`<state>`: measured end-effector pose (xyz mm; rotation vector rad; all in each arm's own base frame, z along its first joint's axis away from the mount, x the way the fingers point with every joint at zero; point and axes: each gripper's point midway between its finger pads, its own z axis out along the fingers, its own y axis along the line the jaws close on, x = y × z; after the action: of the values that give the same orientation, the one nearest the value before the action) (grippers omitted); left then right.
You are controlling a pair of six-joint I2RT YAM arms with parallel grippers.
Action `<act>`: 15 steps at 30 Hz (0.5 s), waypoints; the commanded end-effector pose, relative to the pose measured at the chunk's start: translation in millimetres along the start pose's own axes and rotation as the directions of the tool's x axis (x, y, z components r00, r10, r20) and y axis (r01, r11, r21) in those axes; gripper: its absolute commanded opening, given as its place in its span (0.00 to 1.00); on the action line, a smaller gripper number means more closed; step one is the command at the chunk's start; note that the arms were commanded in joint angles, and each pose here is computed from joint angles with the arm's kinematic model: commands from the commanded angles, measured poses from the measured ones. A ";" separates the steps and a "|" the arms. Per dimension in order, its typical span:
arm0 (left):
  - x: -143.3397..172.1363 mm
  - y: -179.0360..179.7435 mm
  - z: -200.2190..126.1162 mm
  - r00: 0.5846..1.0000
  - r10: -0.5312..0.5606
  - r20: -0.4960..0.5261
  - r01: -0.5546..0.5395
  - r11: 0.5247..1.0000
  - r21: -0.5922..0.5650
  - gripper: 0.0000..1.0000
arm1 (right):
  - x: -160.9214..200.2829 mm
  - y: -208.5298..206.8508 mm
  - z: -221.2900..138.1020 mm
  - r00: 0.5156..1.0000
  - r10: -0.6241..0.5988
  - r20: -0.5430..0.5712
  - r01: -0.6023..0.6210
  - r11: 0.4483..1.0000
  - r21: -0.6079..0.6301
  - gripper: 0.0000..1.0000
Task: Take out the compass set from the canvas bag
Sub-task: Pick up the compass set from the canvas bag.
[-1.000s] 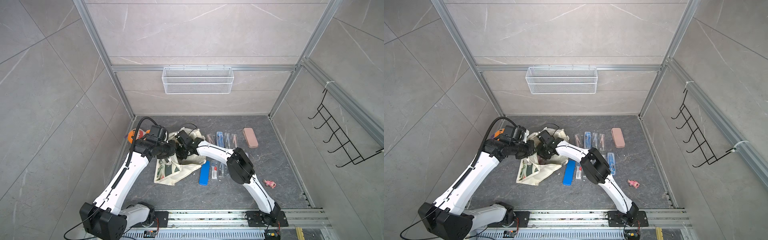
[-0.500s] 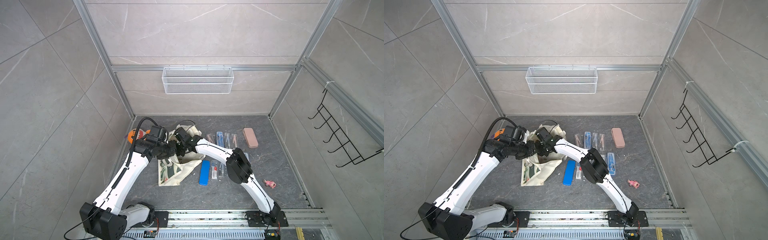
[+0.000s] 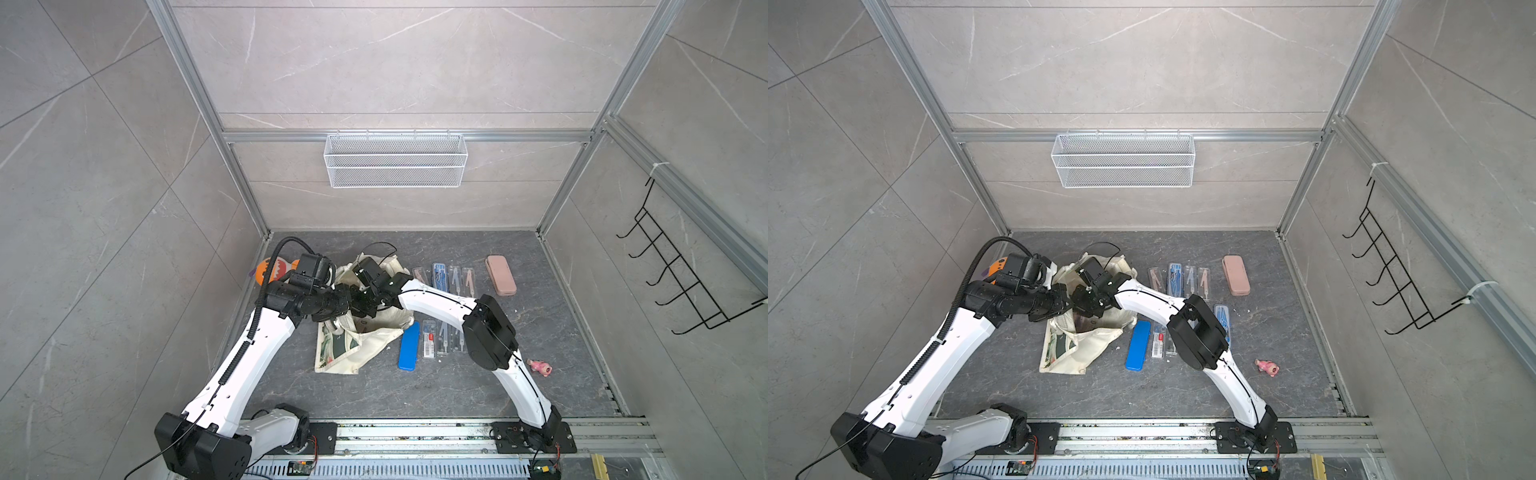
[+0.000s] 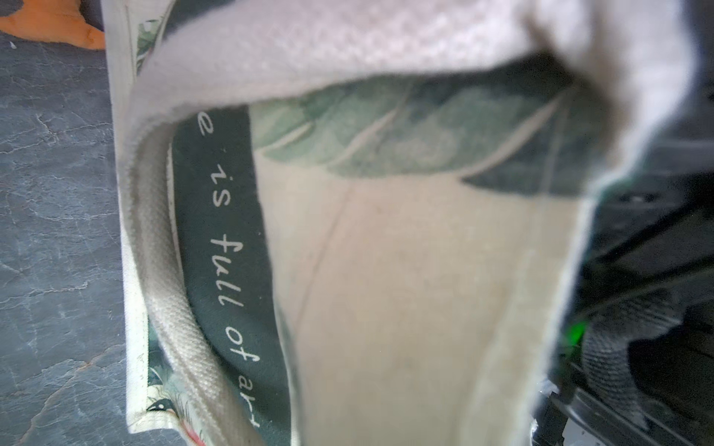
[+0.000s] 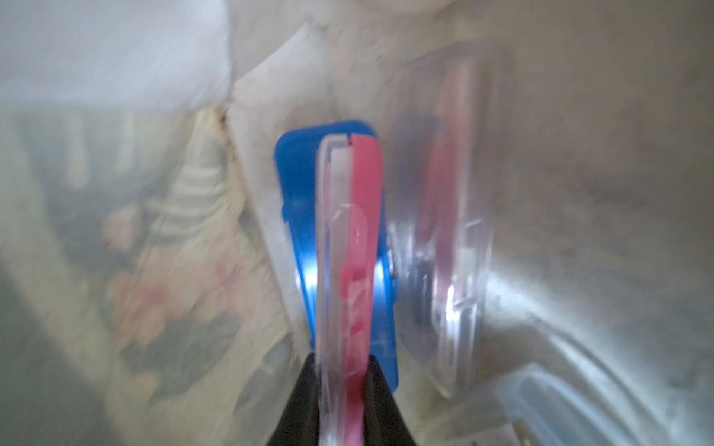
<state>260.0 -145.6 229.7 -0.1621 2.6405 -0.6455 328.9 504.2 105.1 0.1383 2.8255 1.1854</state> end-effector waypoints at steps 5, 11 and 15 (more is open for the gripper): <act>2.0 -6.7 -14.8 0.998 0.048 0.036 -0.050 0.998 0.037 0.00 | 9.1 28.6 -42.5 0.997 -0.074 0.027 0.076 0.992 -0.103 0.05; 8.9 -0.6 -13.6 0.997 0.067 0.036 -0.068 0.997 0.029 0.00 | 11.1 34.1 -77.6 0.992 -0.095 0.083 0.105 0.985 -0.134 0.04; 13.3 3.3 -12.0 0.996 0.077 0.040 -0.078 0.997 0.027 0.00 | 15.6 40.0 -105.7 0.986 -0.112 0.126 0.131 0.979 -0.157 0.04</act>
<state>245.5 -138.6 223.9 -0.1282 2.6350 -0.6271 300.3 465.8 163.2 0.0716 2.7204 1.2708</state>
